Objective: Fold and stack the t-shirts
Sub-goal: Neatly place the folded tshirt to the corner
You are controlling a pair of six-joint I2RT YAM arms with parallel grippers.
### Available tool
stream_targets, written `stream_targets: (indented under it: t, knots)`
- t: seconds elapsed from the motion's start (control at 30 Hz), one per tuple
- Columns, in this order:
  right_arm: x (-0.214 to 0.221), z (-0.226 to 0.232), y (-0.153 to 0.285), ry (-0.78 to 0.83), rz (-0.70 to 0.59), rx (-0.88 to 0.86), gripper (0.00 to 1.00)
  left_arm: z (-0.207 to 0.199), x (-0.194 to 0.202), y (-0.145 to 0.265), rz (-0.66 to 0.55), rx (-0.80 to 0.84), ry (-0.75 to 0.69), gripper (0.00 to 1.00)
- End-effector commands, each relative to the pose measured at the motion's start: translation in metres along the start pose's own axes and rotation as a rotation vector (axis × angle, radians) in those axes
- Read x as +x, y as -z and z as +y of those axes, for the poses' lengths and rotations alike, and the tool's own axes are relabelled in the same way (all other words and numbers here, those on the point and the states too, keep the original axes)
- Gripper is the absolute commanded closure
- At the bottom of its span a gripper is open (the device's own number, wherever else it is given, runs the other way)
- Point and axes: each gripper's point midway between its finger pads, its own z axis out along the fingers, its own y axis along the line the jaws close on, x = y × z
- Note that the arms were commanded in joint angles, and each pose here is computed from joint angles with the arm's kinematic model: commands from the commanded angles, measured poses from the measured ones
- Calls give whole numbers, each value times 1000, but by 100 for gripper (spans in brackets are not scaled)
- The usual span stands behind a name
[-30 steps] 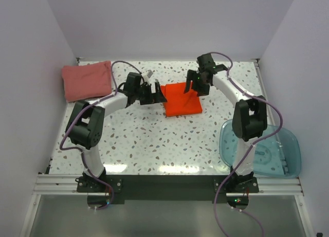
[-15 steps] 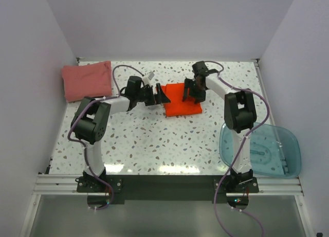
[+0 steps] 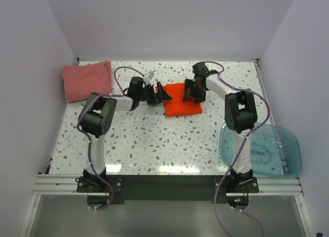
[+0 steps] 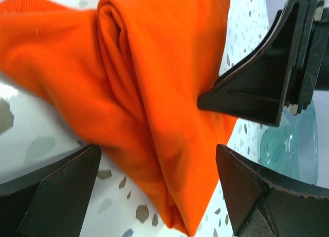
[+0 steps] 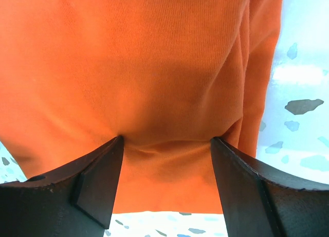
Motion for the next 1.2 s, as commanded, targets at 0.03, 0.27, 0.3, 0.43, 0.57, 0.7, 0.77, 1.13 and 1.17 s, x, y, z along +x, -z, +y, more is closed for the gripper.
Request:
stream_targets:
  t: [0.03, 0.27, 0.3, 0.43, 0.57, 0.7, 0.77, 1.13, 1.17]
  knots:
    - [37, -13, -15, 18, 116, 43, 28, 27, 19, -22, 26, -72, 44, 0]
    - [46, -8, -14, 8, 122, 20, 28, 14, 31, -53, 49, -75, 11, 0]
    - [47, -8, -14, 5, 125, 18, 28, 13, 33, -56, 52, -81, 8, 0]
    - [49, -6, -15, -2, 127, 6, 28, 10, 34, -63, 49, -96, 0, 0]
    - [49, -6, -15, -6, 128, 1, 28, 20, 36, -64, 50, -145, 7, 13]
    - [49, -4, -12, -7, 125, -6, 29, 35, 41, -65, 74, -212, 16, 49]
    - [48, -3, -10, -8, 120, -10, 29, 38, 41, -67, 73, -226, 12, 62]
    - [51, 6, 17, 17, 112, -58, 21, 34, -10, -42, 18, -251, -123, 100]
    - [51, 8, 22, 29, 115, -64, 20, 36, -21, -35, 4, -258, -139, 100]
